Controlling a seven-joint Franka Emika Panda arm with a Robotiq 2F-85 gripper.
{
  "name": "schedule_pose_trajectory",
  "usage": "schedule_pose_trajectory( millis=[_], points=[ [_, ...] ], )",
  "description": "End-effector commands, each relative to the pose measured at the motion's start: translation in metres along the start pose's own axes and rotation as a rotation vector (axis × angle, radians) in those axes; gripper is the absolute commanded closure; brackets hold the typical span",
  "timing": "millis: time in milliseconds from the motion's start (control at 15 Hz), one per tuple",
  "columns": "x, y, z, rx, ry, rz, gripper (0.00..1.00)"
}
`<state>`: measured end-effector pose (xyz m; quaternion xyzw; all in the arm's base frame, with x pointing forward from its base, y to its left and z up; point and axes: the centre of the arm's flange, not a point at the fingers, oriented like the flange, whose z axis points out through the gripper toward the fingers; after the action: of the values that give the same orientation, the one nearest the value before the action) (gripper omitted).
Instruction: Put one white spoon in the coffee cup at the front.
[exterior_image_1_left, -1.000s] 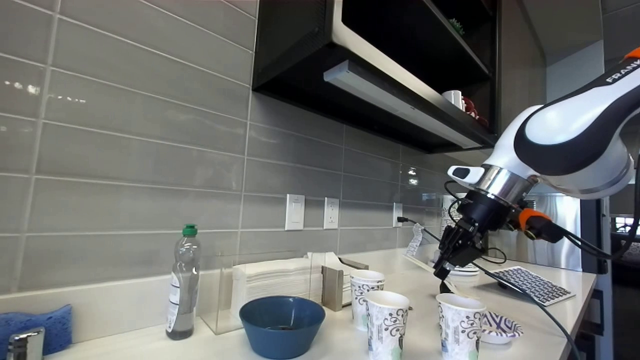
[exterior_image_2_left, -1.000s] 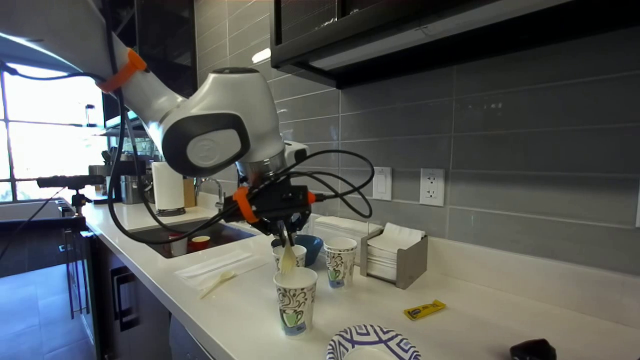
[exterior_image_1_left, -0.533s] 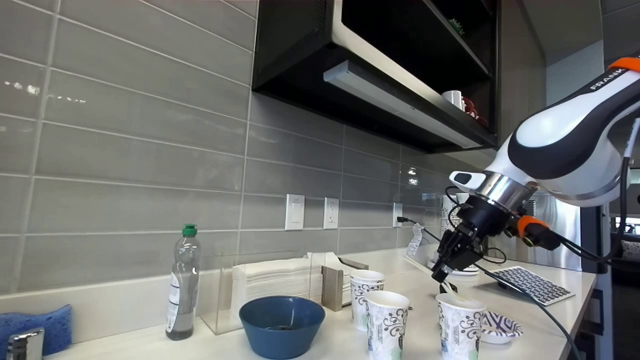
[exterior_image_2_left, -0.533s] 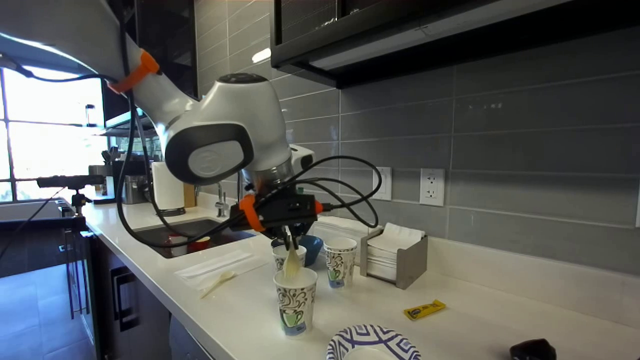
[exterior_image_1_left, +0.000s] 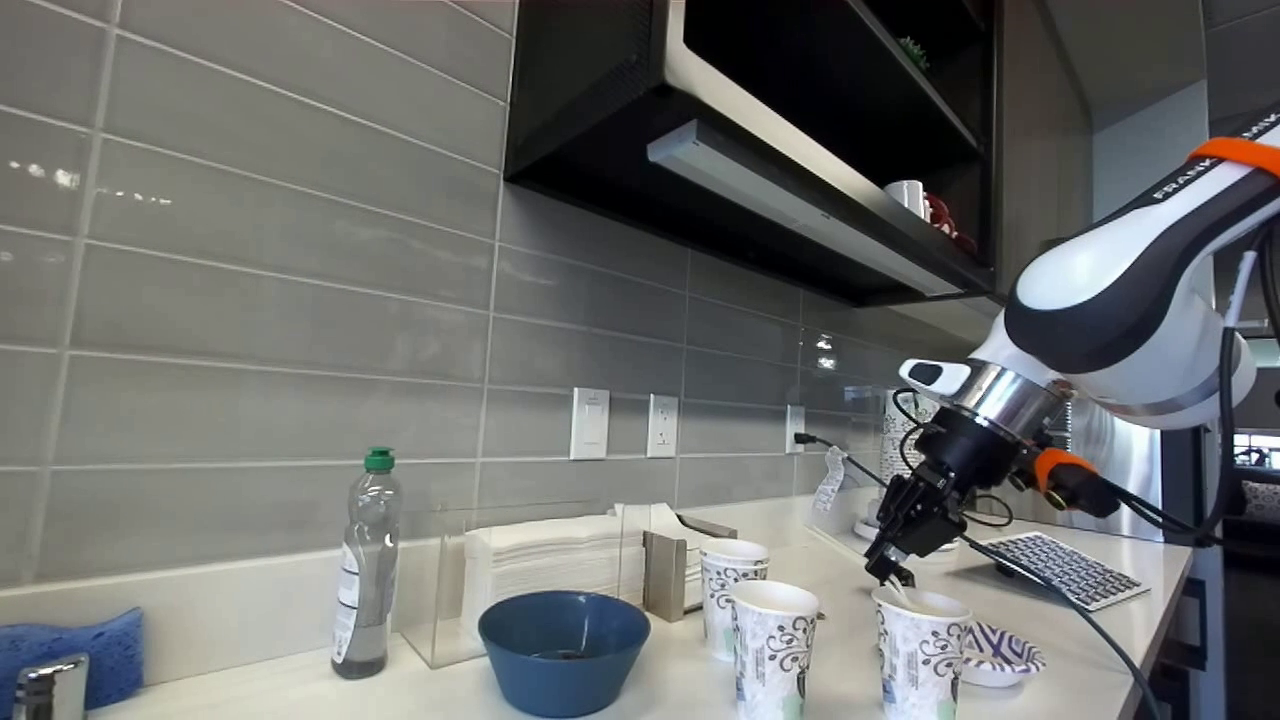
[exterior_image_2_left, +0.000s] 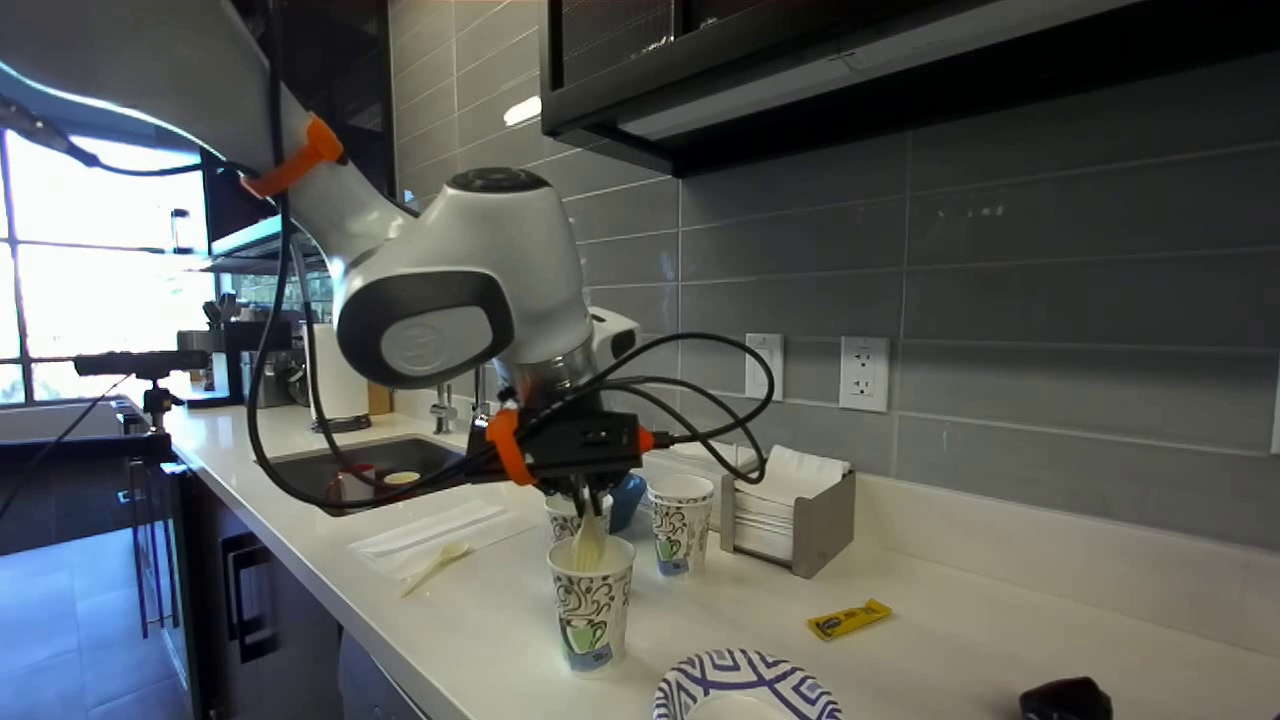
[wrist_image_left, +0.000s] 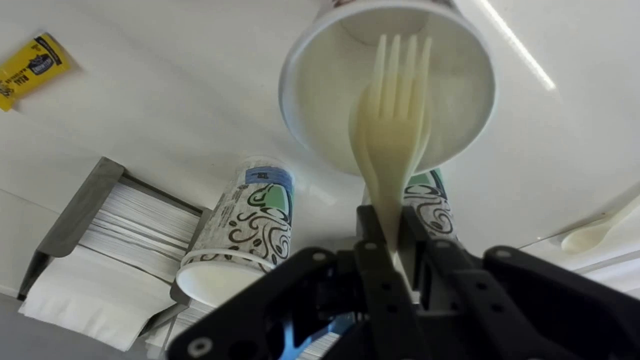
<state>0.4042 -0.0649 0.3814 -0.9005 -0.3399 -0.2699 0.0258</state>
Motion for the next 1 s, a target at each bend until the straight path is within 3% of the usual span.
schedule_pose_trajectory(
  millis=[0, 133, 200, 267, 400, 933],
  points=[
    [-0.0100, -0.0014, 0.0135, 0.001, 0.018, 0.000, 0.97],
    [-0.0116, -0.0007, 0.0145, 0.002, 0.019, -0.001, 0.97],
    [-0.0126, -0.0004, 0.0144, 0.001, 0.020, -0.001, 0.85],
    [-0.0137, 0.0003, 0.0137, -0.001, 0.025, -0.003, 0.60],
    [-0.0151, 0.0012, 0.0126, -0.005, 0.033, -0.007, 0.56],
    [-0.0179, 0.0036, 0.0046, -0.025, 0.035, -0.015, 0.02]
  ],
)
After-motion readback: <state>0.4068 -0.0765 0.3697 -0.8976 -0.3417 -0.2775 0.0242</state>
